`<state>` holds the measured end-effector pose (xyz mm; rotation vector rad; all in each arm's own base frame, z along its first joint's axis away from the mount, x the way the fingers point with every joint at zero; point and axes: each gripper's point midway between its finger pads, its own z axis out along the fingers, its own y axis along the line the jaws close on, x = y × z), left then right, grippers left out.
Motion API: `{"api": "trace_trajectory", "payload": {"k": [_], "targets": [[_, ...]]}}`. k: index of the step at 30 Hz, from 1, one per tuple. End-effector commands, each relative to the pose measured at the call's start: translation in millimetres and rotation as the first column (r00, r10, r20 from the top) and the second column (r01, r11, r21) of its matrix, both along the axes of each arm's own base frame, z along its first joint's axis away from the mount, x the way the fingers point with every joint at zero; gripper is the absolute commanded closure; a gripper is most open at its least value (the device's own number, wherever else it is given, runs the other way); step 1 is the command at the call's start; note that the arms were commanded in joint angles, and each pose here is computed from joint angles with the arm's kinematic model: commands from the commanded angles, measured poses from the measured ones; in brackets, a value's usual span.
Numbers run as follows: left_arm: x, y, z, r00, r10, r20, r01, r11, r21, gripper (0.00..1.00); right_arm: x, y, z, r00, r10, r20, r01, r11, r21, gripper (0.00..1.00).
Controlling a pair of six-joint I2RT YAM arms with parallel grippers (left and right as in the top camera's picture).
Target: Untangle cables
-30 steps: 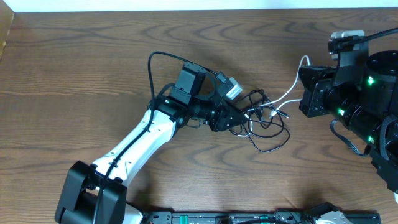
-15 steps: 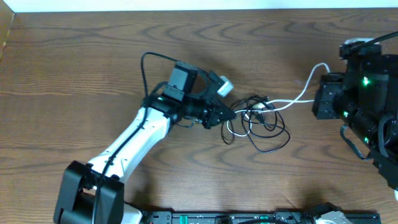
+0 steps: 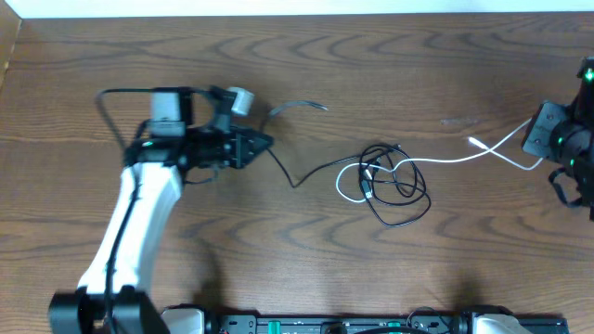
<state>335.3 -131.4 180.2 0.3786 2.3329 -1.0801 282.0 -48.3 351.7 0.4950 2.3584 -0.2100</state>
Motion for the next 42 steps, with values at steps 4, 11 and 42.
{"api": "trace_trajectory", "payload": {"k": [4,11,42], "targets": [[-3,46,29,0.989,0.127,0.078,-0.128,0.992,0.011,0.92,14,-12,-17,0.997,-0.051,-0.064,0.053,0.998,0.023,0.96],[-9,44,36,0.990,0.117,0.080,-0.116,0.993,-0.016,0.93,39,17,-55,0.977,0.102,-0.187,-0.076,0.987,0.140,0.51],[-23,34,39,0.996,0.043,0.076,-0.039,0.997,-0.062,0.92,-10,159,-214,0.277,0.871,-0.407,-0.621,0.485,0.616,0.17]]}}
